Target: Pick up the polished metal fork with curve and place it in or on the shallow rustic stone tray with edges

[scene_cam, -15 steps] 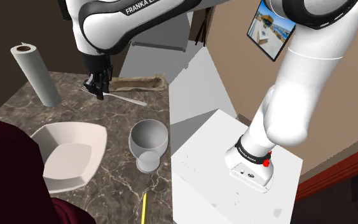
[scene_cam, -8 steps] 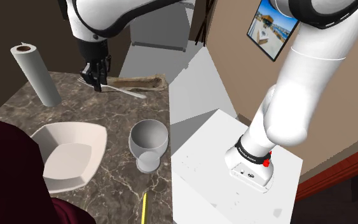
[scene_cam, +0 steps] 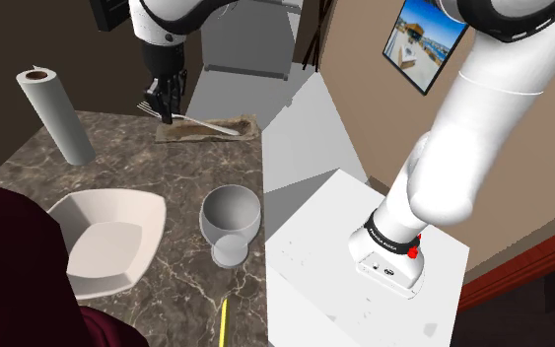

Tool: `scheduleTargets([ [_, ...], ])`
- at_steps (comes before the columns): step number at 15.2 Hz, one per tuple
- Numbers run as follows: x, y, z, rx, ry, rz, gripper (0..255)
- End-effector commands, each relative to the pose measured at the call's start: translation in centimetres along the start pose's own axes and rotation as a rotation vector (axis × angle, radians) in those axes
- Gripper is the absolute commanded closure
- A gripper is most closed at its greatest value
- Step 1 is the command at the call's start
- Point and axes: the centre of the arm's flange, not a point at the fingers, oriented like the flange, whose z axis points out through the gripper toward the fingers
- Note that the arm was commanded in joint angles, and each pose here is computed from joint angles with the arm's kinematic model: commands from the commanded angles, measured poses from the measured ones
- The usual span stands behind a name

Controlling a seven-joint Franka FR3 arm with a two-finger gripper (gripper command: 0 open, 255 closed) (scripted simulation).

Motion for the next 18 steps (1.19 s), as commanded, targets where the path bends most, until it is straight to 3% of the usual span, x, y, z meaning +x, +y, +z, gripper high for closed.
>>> scheduleTargets([
  [1,-0.8,2.7,0.1,0.0,0.0,-0.001,255],
  [8,-3.4,11.8,-0.5,0.0,0.0,-0.001,255],
  [18,-3.6,11.9,4.7,0.0,0.0,-0.001,255],
])
